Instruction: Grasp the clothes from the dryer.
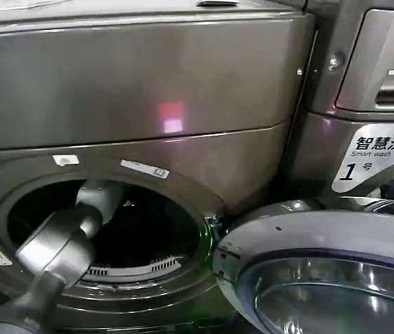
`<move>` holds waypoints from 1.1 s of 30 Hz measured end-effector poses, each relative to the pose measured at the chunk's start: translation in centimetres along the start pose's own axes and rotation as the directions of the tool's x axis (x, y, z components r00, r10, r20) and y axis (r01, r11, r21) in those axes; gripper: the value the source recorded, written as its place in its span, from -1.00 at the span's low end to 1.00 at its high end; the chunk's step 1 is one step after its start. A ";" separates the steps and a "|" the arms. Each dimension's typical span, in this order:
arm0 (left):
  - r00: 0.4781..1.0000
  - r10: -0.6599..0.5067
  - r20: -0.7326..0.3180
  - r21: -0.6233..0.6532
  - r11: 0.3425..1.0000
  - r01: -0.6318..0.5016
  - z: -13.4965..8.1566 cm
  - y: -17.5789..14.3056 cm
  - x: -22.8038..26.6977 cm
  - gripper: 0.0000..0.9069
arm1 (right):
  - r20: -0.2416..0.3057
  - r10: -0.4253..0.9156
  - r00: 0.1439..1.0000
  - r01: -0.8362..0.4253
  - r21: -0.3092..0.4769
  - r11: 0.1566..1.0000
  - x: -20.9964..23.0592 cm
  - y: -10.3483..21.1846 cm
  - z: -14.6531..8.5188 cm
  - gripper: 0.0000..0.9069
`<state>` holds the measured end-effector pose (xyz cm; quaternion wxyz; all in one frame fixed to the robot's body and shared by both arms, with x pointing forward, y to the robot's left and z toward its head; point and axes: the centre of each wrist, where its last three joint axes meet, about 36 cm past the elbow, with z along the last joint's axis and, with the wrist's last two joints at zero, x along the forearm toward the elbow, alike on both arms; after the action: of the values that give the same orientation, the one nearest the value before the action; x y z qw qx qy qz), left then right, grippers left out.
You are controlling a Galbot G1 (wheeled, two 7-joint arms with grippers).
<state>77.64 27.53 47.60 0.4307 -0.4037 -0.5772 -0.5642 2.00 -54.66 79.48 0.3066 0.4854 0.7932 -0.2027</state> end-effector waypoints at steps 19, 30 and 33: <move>0.709 -0.584 0.395 0.566 0.763 0.313 -0.2 -3.7 1.4 -1.00 | 0.008 -0.001 1.000 0.001 -0.001 1.000 -0.3 0.1 0.0 1.00; 0.225 -0.947 0.230 0.899 0.296 0.323 -1.1 -13.9 3.3 -1.00 | 0.032 -0.018 0.999 0.018 0.009 1.000 0.2 0.6 0.0 1.00; 0.116 -0.983 0.139 0.941 0.168 0.295 -1.8 -17.0 3.3 -1.00 | 0.044 -0.015 0.999 0.014 0.010 1.000 0.2 0.4 0.0 1.00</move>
<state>60.50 25.05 45.59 -0.1011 -0.0335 -0.9797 -0.1698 2.30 -54.37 79.30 0.3201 0.4766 0.7888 -0.2196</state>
